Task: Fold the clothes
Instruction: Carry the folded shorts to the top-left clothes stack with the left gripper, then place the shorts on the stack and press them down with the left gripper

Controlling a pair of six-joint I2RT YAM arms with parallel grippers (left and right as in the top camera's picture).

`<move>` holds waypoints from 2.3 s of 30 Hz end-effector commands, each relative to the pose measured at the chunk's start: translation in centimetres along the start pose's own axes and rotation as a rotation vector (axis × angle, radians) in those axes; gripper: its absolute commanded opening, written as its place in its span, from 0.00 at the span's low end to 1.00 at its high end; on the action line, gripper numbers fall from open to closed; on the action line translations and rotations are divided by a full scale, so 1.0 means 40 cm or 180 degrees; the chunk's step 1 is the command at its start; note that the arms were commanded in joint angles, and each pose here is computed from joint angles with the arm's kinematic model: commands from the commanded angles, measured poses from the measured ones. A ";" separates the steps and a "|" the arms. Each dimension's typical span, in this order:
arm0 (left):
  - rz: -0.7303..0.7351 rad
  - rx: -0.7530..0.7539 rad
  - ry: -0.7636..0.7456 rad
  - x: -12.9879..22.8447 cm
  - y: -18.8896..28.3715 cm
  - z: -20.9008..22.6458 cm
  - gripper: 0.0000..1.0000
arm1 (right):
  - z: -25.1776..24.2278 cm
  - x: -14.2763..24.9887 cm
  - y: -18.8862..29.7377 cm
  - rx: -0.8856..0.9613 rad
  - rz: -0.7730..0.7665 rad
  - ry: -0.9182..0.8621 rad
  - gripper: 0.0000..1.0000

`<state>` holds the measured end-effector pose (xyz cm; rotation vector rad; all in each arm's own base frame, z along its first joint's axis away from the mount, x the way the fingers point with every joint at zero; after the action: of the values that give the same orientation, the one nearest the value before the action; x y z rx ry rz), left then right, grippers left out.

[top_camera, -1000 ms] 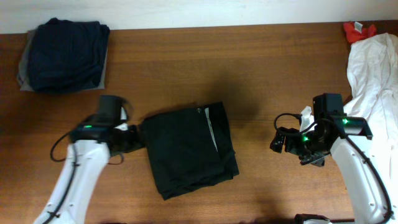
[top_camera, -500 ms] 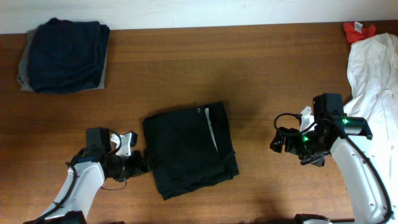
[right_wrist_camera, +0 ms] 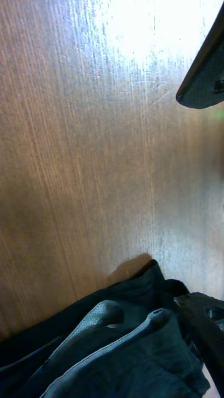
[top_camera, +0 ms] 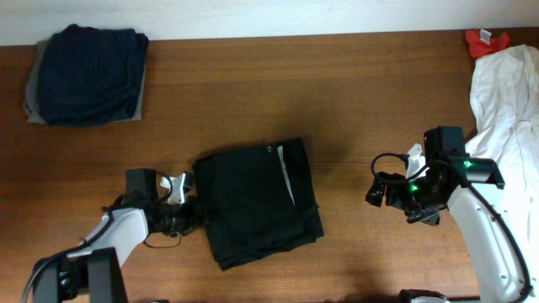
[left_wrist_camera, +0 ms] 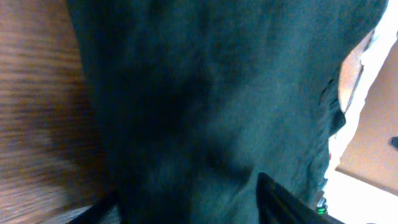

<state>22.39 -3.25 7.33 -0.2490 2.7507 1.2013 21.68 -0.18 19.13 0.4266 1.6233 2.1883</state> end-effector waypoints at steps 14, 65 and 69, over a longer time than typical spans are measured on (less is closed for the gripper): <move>-0.0337 -0.1275 -0.0449 -0.296 0.129 -0.063 0.01 | 0.001 -0.005 0.007 -0.0027 -0.0026 0.0004 0.98; -0.4543 -0.2847 0.0212 -0.718 0.399 0.019 0.01 | 0.001 -0.005 0.007 -0.0028 -0.0026 0.0004 0.98; -0.4592 -0.2997 0.0336 -0.726 0.405 0.075 0.01 | 0.001 -0.005 0.007 -0.0028 -0.0026 0.0004 0.98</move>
<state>47.31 10.47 21.96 -1.7841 1.1311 1.6185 21.68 -0.18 19.13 0.4274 1.6233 2.1876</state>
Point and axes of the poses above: each gripper's point midway between its finger pads, its own y axis back along the fingers, its own z axis along the line the jaws close on, x = y × z, the point moved 9 cm from there along y, back along the fingers, and after that the axes turned 11 degrees about -y, right-handed, at the moved point
